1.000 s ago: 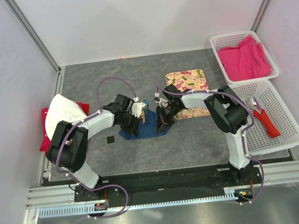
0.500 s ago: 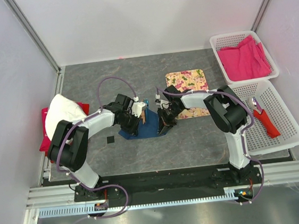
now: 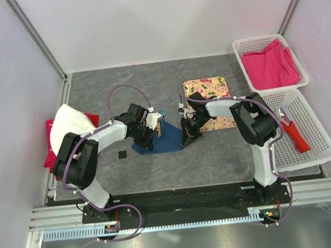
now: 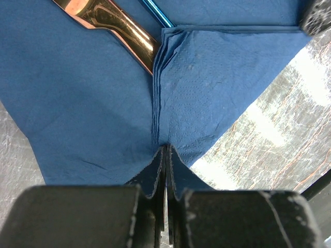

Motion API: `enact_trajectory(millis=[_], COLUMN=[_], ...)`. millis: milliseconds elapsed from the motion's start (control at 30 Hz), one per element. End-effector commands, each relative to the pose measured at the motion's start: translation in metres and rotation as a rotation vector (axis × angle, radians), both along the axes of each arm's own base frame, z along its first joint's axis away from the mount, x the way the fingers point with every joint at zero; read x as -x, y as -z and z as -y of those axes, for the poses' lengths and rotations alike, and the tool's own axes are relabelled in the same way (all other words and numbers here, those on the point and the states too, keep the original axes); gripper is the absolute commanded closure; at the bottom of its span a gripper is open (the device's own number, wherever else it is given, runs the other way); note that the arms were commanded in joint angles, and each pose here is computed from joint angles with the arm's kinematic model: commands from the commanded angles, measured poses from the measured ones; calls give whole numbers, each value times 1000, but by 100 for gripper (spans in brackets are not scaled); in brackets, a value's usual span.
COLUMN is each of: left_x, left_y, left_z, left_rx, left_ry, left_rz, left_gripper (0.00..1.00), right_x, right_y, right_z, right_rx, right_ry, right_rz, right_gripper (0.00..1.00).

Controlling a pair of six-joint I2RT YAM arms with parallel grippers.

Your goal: Place the utensils on the paper napkin and roll it up

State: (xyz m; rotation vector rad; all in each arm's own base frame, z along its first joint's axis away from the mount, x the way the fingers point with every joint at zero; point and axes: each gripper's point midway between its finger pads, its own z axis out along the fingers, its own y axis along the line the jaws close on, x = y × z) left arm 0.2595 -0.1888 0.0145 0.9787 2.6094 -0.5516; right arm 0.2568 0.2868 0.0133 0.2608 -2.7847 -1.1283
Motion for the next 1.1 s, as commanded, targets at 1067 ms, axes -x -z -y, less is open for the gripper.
enact_trajectory(millis=[1067], left_x=[-8], left_y=[-8], left_z=[1], left_rx=[44], left_ry=[-57], left_rz=[-14], left_gripper=[98], right_x=[2], right_y=[-2], right_z=[-57], right_rx=[-74], right_ry=[-62], right_rz=[60], right_gripper=[96])
